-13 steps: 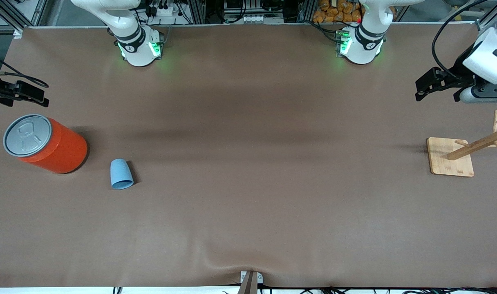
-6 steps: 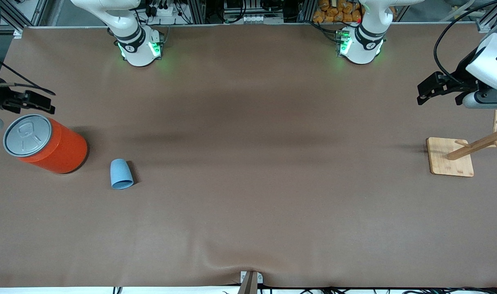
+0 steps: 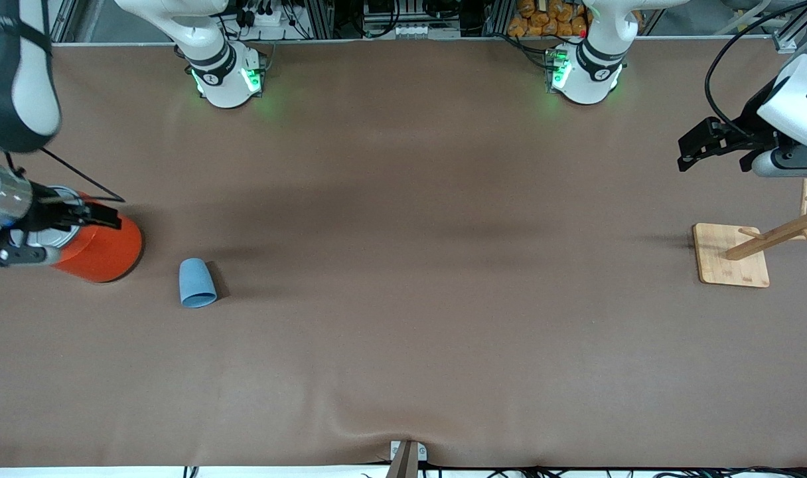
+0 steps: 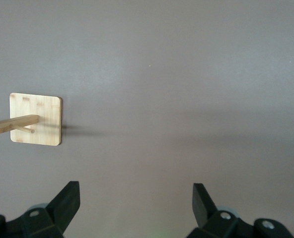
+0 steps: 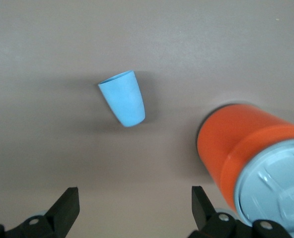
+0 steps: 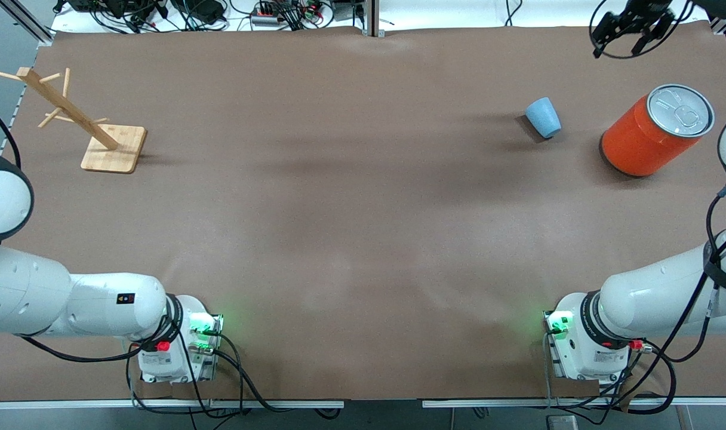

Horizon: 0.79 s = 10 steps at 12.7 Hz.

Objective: Flip cup
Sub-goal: 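Reach the right gripper down to the blue cup lying sideways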

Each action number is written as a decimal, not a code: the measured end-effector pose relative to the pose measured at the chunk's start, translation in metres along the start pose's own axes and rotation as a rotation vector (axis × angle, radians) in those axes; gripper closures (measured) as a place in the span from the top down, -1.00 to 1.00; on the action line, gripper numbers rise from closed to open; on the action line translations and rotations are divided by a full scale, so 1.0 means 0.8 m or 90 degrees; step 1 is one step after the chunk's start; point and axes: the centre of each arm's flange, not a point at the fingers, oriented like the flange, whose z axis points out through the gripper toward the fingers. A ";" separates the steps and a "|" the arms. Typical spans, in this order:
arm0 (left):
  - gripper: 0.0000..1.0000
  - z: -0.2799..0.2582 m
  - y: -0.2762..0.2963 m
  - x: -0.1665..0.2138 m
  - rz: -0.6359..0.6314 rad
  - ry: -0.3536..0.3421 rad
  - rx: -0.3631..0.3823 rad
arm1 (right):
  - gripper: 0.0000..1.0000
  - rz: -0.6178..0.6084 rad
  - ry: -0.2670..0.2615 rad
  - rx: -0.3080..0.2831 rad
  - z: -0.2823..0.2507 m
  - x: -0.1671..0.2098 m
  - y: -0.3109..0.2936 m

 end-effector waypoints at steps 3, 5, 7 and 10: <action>1.00 -0.002 0.000 0.002 0.000 0.008 -0.001 | 1.00 -0.010 -0.004 -0.001 0.067 0.007 0.003; 1.00 -0.001 0.000 0.004 0.000 0.013 -0.002 | 1.00 -0.012 -0.007 -0.001 0.095 0.015 0.003; 1.00 0.000 0.001 0.006 0.001 0.016 -0.002 | 1.00 -0.015 -0.014 -0.002 0.130 0.027 0.003; 1.00 -0.001 0.003 0.006 0.003 0.016 -0.003 | 1.00 -0.036 -0.028 -0.003 0.185 0.045 -0.009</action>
